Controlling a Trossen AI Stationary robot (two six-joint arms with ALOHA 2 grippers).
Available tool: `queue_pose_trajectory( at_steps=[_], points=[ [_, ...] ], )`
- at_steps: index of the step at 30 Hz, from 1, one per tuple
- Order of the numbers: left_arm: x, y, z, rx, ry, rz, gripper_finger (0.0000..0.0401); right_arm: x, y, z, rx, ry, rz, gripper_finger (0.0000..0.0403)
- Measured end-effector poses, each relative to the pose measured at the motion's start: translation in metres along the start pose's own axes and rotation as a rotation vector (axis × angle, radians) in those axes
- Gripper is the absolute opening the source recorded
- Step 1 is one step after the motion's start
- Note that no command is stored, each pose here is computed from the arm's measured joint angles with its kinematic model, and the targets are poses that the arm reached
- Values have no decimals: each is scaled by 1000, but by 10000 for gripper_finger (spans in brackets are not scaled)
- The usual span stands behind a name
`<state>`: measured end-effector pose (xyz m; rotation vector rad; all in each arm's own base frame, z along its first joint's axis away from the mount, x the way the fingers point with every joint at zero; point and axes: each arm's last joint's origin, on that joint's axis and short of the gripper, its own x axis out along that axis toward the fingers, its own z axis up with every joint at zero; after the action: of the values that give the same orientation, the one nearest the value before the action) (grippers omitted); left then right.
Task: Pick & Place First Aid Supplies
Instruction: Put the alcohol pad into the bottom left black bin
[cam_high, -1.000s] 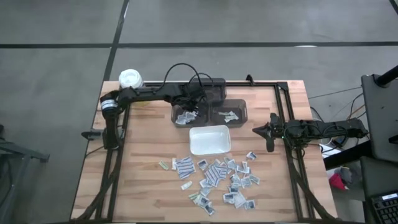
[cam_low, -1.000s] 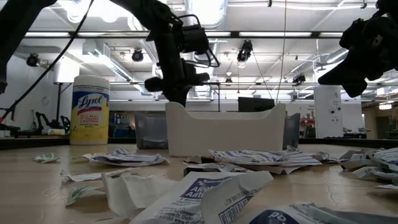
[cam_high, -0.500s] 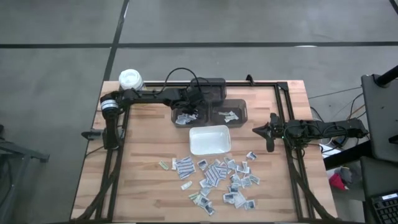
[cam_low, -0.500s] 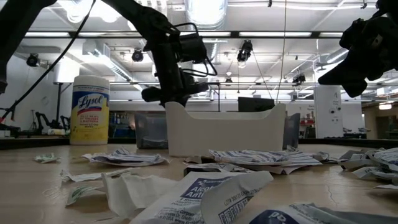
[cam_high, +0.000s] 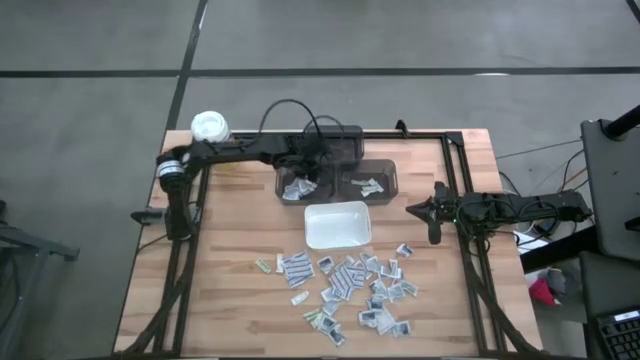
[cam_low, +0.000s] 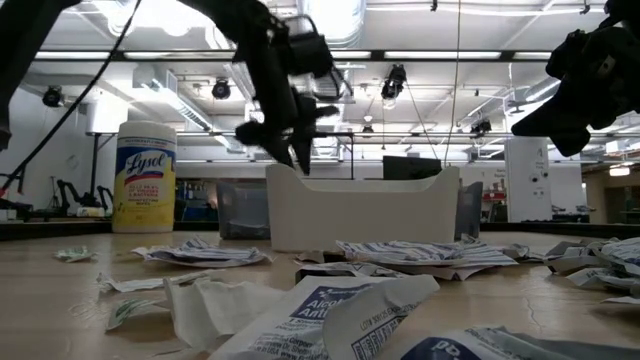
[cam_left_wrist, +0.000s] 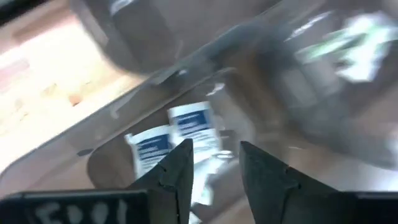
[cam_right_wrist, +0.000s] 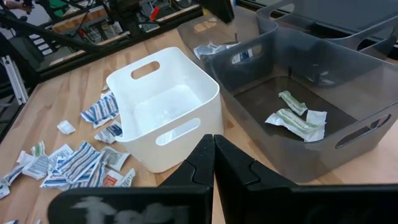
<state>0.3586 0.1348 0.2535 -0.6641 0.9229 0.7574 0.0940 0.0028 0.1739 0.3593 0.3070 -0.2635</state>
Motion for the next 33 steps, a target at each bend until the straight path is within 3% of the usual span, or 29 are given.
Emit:
queue_pose_trajectory(
  at_steps=[6, 15, 26, 33],
  points=[
    [-59, -19, 0, 48, -25, -163, 126, 0, 0, 0, 0, 0, 1, 8],
    [-126, -56, -46, 44, -76, -306, 126, 0, 0, 0, 1, -2, 2, 8],
    [-145, -106, -117, 63, -109, -306, 126, 0, 1, 0, 69, 12, 36, 8],
    [-140, -132, -162, 24, -96, -290, 126, -1, 6, -2, 73, 94, 193, 8]
  ],
)
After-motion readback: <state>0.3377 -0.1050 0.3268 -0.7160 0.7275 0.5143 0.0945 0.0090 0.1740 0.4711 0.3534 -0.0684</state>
